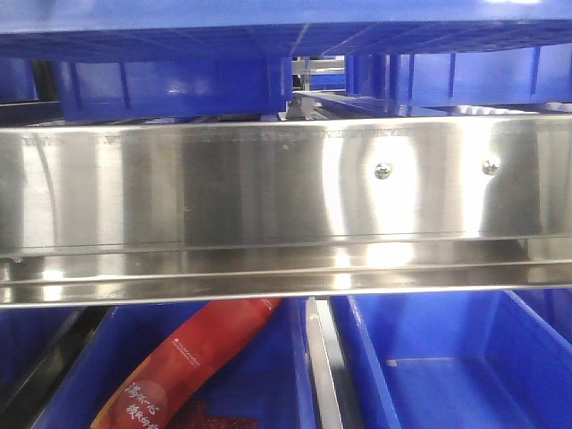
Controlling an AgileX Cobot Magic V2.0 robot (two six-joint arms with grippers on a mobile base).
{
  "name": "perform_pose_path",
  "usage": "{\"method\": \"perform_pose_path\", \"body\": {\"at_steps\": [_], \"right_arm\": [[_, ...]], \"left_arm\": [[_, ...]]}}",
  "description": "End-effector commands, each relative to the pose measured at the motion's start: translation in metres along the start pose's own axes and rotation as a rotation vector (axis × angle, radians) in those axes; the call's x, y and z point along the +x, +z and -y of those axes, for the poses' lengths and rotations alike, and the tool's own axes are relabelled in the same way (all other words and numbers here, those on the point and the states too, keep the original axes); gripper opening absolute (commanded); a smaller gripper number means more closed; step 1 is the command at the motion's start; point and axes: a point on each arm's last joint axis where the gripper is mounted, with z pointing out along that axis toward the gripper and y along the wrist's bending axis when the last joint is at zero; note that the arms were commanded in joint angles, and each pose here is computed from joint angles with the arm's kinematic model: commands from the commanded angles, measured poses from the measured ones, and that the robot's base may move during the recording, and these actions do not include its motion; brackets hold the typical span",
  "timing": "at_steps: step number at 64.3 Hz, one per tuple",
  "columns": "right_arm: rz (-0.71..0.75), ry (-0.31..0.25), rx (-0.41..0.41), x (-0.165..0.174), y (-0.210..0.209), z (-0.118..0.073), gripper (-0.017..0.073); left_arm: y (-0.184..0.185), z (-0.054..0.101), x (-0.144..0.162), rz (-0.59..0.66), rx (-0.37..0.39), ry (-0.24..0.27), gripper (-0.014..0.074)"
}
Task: Move blue bin to conveyor side
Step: 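Lift the blue bin with both grippers and pull it off the shelf, then hold the blue bin with both grippers while driving away from the shelf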
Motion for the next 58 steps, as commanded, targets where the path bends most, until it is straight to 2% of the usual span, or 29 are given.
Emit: {"method": "perform_pose_path", "body": {"at_steps": [1, 58], "right_arm": [[0.147, -0.017, 0.001, -0.0097, -0.0158, -0.0019, -0.0080], [0.147, -0.016, 0.001, -0.0100, -0.0151, -0.0018, -0.0080]], "left_arm": [[-0.0170, 0.0001, -0.0078, 0.132, 0.018, 0.010, -0.0009], [-0.0170, 0.0001, -0.0078, 0.132, 0.018, 0.010, -0.0009]]}}
